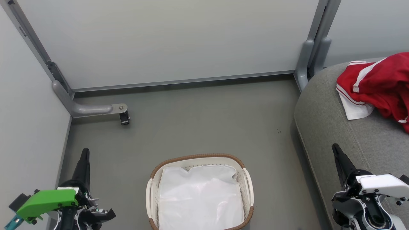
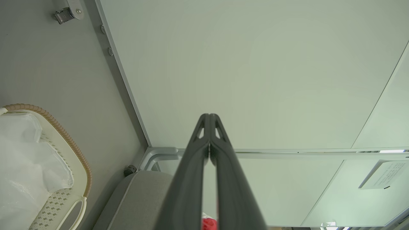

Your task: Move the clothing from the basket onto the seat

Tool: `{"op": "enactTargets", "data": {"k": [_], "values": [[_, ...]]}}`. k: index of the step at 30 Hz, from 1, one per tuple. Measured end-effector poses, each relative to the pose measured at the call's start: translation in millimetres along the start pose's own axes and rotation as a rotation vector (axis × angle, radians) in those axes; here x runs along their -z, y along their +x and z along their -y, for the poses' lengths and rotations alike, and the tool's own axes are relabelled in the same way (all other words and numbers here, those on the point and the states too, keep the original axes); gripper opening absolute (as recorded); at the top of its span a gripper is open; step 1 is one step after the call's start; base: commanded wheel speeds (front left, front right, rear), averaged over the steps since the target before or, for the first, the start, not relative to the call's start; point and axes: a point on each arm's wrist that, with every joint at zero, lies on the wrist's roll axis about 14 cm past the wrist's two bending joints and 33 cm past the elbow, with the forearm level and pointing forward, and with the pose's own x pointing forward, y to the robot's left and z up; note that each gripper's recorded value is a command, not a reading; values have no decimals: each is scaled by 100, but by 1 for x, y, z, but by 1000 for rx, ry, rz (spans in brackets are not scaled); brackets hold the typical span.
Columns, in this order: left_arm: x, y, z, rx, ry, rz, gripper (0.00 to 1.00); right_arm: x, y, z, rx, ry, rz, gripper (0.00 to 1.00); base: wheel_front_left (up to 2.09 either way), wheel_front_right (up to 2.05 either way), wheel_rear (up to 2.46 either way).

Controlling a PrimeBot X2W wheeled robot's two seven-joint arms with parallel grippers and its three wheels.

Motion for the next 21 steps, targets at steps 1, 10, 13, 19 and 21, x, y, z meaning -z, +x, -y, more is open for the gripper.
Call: {"op": "enactTargets", "data": {"k": [1,10,13,19,21], "values": [[0,0,0,0,0,0,0,0,0,0,0,0,0,0,0,0,0],[0,0,0,0,0,0,0,0,0,0,0,0,0,0,0,0,0],[0,0,0,0,0,0,0,0,0,0,0,0,0,0,0,0,0],[0,0,0,0,0,0,0,0,0,0,0,0,0,0,0,0,0],[0,0,0,0,0,0,0,0,0,0,0,0,0,0,0,0,0]]}}
